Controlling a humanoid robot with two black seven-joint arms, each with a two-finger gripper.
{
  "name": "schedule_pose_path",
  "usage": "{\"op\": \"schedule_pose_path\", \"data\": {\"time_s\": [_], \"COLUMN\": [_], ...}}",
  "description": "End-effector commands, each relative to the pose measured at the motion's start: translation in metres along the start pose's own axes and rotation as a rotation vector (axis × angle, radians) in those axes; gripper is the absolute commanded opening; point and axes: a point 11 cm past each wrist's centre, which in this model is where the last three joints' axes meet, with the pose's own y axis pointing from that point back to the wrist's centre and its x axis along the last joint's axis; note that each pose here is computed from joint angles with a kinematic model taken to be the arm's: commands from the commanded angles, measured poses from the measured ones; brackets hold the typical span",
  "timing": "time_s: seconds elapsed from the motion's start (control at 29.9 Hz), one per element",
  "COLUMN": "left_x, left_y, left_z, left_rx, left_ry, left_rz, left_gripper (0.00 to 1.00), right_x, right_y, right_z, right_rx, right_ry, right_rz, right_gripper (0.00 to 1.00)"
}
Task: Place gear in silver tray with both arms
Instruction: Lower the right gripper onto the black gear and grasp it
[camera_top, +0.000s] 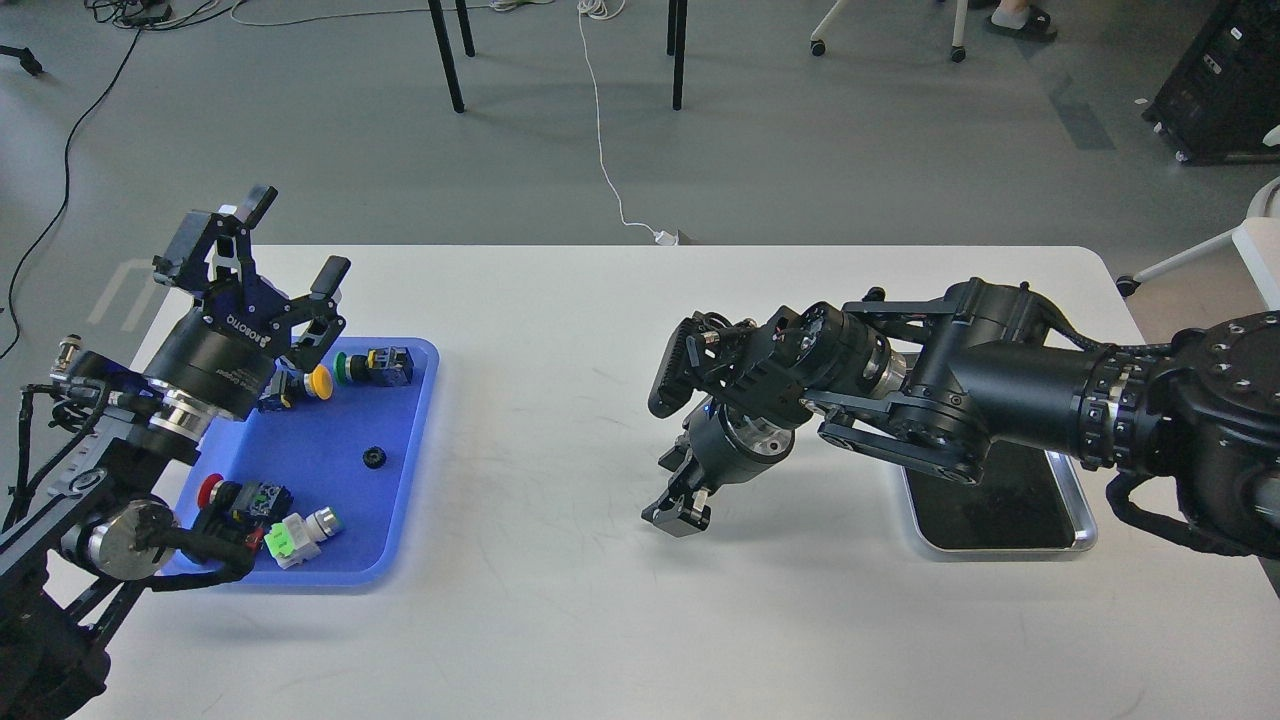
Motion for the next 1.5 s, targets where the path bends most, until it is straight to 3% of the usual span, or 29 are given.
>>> {"op": "schedule_pose_path", "data": {"time_s": [0.0, 0.23, 0.6, 1.1, 1.27, 1.47], "left_x": [0.000, 0.000, 0.000, 0.002, 0.002, 0.002], "left_y": [0.000, 0.000, -0.001, -0.001, -0.001, -0.001], "left_z": [0.000, 0.001, 0.000, 0.004, 0.004, 0.003], "left_rx": [0.000, -0.003, -0.004, -0.014, -0.013, -0.013], "left_ry": [-0.002, -0.001, 0.000, -0.001, -0.002, -0.001], "left_rz": [0.001, 0.003, 0.004, 0.009, 0.010, 0.010], "left_gripper": [0.98, 0.98, 0.98, 0.98, 0.98, 0.98], "right_x": [-0.004, -0.006, -0.008, -0.015, -0.014, -0.012], "right_y": [0.001, 0.001, 0.001, -0.003, -0.003, -0.005], "right_z": [0.003, 0.012, 0.013, 0.009, 0.009, 0.007], "right_rx": [-0.009, -0.032, -0.034, -0.026, -0.025, -0.021], "right_ry": [-0.005, -0.022, -0.028, -0.019, -0.018, -0.013], "right_rz": [-0.009, -0.010, -0.014, -0.038, -0.038, -0.037], "right_gripper": [0.64, 0.64, 0.53, 0.48, 0.37, 0.33]}}
